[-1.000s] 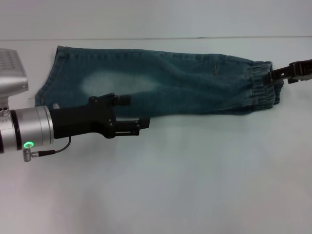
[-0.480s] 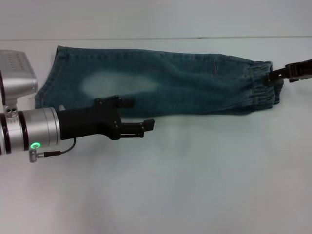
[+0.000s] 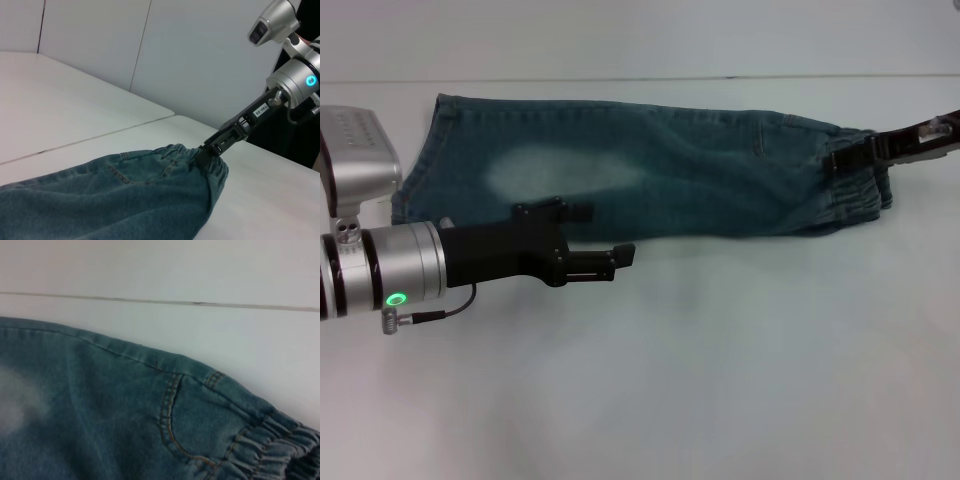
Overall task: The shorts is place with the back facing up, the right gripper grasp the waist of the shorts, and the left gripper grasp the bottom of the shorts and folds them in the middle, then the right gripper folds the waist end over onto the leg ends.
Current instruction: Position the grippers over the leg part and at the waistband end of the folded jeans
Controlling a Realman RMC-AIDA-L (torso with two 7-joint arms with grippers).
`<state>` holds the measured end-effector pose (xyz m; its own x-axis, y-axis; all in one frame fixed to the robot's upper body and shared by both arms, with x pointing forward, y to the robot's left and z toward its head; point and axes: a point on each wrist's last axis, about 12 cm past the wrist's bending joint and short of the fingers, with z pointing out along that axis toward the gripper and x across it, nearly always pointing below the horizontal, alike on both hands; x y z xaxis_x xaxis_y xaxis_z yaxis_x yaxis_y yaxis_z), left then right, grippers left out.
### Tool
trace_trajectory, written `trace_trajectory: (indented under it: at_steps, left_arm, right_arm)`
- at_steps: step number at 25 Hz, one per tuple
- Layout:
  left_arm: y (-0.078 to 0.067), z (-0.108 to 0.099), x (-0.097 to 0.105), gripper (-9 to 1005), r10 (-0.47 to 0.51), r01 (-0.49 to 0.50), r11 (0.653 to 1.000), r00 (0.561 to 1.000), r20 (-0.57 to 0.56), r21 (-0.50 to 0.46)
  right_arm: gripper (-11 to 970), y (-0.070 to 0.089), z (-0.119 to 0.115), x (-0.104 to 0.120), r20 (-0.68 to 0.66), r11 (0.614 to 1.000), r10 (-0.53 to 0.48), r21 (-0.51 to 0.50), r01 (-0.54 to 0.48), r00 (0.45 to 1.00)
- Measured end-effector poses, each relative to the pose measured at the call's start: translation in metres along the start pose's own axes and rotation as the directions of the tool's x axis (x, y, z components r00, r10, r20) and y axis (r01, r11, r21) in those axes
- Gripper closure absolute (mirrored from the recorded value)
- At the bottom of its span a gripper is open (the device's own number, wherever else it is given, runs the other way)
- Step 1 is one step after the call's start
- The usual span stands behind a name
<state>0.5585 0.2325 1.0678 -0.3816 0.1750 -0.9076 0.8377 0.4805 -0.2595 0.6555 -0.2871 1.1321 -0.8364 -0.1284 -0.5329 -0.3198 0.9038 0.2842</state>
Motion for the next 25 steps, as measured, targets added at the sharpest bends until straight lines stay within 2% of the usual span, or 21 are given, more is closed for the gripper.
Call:
trace_trajectory:
  at_steps: [3,14,16,22,25]
  left_arm:
    - [0.0007,-0.0001,0.0002,50,0.0,0.0,1.0,1.0,-0.001,-0.006]
    - [0.0007,0.0,0.0005,50,0.007,-0.006,1.0,1.0,0.004,-0.01]
    - [0.0003,0.0005,0.0007,50,0.006,-0.006,1.0,1.0,0.005,-0.009]
    - [-0.0008,0.0019,0.0009,50,0.003,-0.003,1.0,1.0,0.012,-0.009]
    - [-0.0001,0.0034,0.0003,50,-0.004,0.004,1.0,1.0,0.027,-0.022]
  right_arm:
    - [67,0.0012,-0.0001,-0.0016,0.002,1.0,-0.007,0.001,0.007,1.0]
    - [285,0.0013,-0.0013,0.0007,-0.009,0.999,-0.034,-0.01,0.034,0.999]
    - [547,0.0012,-0.0012,0.0015,-0.009,0.999,-0.039,-0.012,0.039,0.999]
    - [778,0.0016,-0.0019,0.0034,-0.001,0.999,-0.039,-0.038,0.039,0.999]
    - [819,0.0011,-0.0048,0.0043,0.012,0.997,-0.027,-0.068,0.028,1.0]
